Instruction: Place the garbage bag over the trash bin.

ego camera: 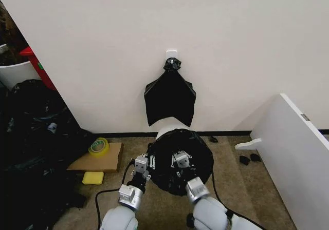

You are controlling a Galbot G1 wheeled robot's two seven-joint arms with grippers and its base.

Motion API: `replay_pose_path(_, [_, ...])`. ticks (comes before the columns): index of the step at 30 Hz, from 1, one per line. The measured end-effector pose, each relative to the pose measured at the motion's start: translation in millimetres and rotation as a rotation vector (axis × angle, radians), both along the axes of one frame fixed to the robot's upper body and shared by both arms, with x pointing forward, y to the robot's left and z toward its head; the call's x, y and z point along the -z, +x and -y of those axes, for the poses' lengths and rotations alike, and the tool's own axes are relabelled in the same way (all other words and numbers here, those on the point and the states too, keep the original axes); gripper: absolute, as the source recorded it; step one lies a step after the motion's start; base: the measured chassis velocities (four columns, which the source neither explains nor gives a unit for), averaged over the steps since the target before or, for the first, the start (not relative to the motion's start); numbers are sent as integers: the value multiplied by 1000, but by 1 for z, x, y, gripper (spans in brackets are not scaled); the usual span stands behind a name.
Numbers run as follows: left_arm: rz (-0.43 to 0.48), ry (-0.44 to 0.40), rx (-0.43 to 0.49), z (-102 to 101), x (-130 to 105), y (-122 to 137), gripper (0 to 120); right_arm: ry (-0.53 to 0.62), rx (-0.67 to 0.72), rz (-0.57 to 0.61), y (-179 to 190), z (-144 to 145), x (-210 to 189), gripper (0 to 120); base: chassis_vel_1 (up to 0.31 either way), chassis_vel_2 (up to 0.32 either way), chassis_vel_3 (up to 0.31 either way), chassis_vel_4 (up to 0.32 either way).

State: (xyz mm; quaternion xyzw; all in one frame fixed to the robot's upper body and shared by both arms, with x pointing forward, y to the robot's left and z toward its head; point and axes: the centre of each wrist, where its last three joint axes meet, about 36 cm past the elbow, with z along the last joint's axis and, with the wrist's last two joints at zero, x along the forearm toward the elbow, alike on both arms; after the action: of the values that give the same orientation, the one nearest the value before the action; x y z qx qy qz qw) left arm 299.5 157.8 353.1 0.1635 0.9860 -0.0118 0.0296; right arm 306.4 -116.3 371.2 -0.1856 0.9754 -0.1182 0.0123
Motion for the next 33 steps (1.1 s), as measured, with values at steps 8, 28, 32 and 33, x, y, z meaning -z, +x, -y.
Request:
replay_pose_path(8, [15,31,24,2,1,-12,0,-96,144,-107,57,-19,21,0,0,0,0,0])
replay_pose_path(28, [20,52,44,3,2,-19,0,-305,164,-46,63,0,55,0,0,0,0,0])
replay_pose_path(32, [22,57,60,5,1,-24,0,-328,212,-118,68,-3,50,0,0,0,0,0])
replay_pose_path(33, [23,59,66,5,0,-26,0,-334,226,-133,70,-3,49,0,0,0,0,0])
